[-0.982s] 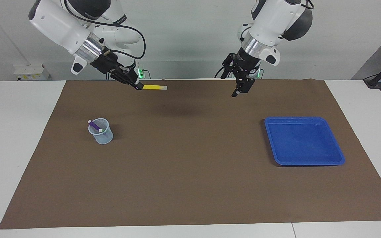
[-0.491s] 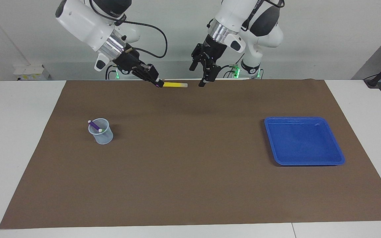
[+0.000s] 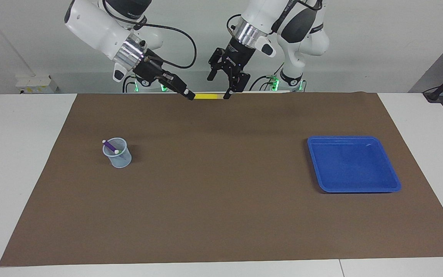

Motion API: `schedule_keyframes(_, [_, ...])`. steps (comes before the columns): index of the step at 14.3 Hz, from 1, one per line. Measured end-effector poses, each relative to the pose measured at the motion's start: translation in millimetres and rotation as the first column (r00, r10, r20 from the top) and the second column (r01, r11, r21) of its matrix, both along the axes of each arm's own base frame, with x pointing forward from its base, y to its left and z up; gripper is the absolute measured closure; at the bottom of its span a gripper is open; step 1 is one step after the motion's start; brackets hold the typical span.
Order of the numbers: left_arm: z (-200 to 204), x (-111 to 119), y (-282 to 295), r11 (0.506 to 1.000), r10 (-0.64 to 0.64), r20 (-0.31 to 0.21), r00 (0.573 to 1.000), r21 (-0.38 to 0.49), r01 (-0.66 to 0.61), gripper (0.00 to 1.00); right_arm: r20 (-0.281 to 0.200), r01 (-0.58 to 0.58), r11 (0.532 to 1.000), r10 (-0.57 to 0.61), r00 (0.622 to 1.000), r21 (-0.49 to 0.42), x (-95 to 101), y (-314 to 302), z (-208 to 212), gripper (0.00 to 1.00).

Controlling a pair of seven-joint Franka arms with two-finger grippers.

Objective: Right arm passes pens to left for tray arrangement
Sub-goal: 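Carry the yellow pen toward center while the left gripper reaches it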

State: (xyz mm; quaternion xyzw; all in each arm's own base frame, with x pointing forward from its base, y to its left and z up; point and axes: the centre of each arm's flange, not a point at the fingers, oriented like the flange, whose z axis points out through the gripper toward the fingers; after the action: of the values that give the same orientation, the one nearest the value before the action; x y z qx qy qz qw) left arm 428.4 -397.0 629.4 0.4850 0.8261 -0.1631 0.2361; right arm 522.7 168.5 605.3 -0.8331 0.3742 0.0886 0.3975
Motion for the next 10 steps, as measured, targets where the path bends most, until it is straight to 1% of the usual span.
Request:
schedule_keyframes(2, [-0.6, -4.2, -14.7, 0.999, -0.022, 0.046, 0.999, 0.036, 0.021, 0.0, -0.001, -0.001, 1.0, 0.001, 1.0, 0.0, -0.1, 0.3, -0.3, 0.82])
schedule_keyframes(3, [-3.1, -3.5, -22.6, 0.998, -0.037, 0.056, 0.998, 0.051, 0.034, 0.02, -0.001, -0.001, 1.0, 0.001, 1.0, 0.0, -0.2, 0.5, -0.5, 0.82])
schedule_keyframes(5, [-10.9, 3.3, -32.1, 0.996, -0.053, 0.063, 0.997, 0.079, 0.048, 0.0, -0.001, -0.001, 1.0, 0.001, 1.0, 0.0, -0.3, 0.6, -0.8, 0.82])
schedule_keyframes(6, [-12.0, 7.1, -34.4, 0.994, -0.059, 0.066, 0.996, 0.095, 0.052, 0.07, -0.002, -0.001, 1.0, 0.001, 1.0, -0.001, -0.3, 0.6, -1.0, 0.82])
schedule_keyframes(9, [-7.6, 13.7, -38.6, 0.989, -0.074, 0.039, 0.996, 0.135, 0.069, 0.11, -0.002, -0.001, 1.0, 0.001, 1.0, -0.001, -0.3, 0.7, -1.2, 0.82])
schedule_keyframes(10, [-7.4, 13.5, -39.1, 0.985, -0.082, 0.025, 0.996, 0.152, 0.077, 0.19, -0.002, -0.001, 1.0, 0.001, 1.0, -0.001, -0.4, 0.7, -1.3, 0.82])
